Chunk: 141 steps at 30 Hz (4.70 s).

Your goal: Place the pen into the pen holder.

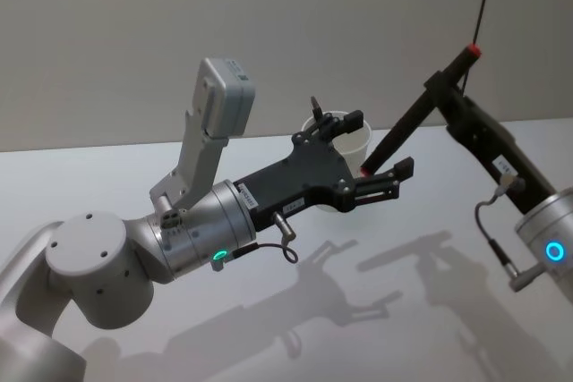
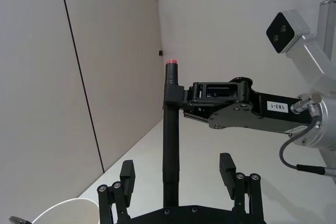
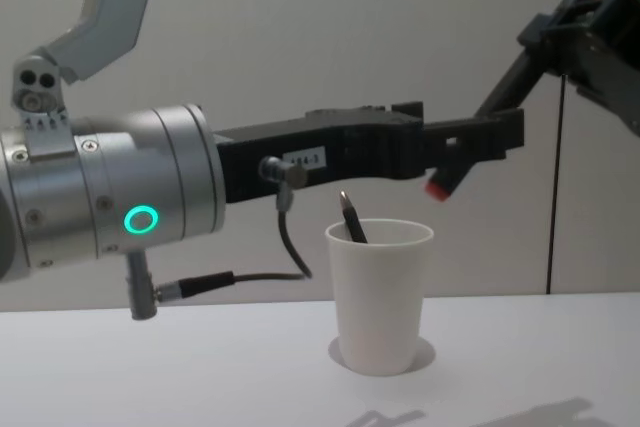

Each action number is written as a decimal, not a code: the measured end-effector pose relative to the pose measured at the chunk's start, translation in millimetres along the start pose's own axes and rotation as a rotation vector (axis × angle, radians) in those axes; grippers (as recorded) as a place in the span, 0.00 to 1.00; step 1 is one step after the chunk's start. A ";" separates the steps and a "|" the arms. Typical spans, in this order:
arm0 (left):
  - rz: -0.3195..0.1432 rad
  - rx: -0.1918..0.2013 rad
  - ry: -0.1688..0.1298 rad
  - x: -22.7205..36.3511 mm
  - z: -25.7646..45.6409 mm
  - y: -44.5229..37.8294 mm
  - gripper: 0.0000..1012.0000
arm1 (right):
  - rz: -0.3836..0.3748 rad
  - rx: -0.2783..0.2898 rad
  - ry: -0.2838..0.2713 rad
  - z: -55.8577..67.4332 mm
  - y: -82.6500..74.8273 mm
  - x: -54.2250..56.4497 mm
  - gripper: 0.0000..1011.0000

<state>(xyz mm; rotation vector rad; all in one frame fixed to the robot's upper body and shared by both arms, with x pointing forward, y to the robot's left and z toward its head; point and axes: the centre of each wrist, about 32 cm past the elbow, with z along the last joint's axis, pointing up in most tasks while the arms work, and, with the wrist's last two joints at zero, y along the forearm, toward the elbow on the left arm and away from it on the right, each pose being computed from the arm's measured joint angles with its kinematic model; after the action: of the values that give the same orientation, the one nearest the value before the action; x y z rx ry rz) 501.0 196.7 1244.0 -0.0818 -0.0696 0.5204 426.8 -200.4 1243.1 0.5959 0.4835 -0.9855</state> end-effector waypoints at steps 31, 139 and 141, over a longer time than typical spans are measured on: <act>0.000 0.000 0.000 0.0 0.0 0.0 0.99 | 0.143 0.076 -0.347 12.7 45.0 48.9 0.18; 0.000 0.000 0.000 0.0 0.0 0.0 0.99 | 0.175 -0.070 -0.600 -52.5 112.9 69.9 0.99; 0.000 0.000 0.000 0.0 0.0 0.0 0.99 | 0.174 -0.064 -0.597 -50.4 110.5 69.2 0.99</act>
<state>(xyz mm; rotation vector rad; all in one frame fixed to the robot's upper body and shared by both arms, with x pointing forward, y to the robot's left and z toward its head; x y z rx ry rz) 501.0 196.7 1244.0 -0.0818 -0.0697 0.5204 550.6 -163.8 1189.5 0.2574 -0.0670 -0.9242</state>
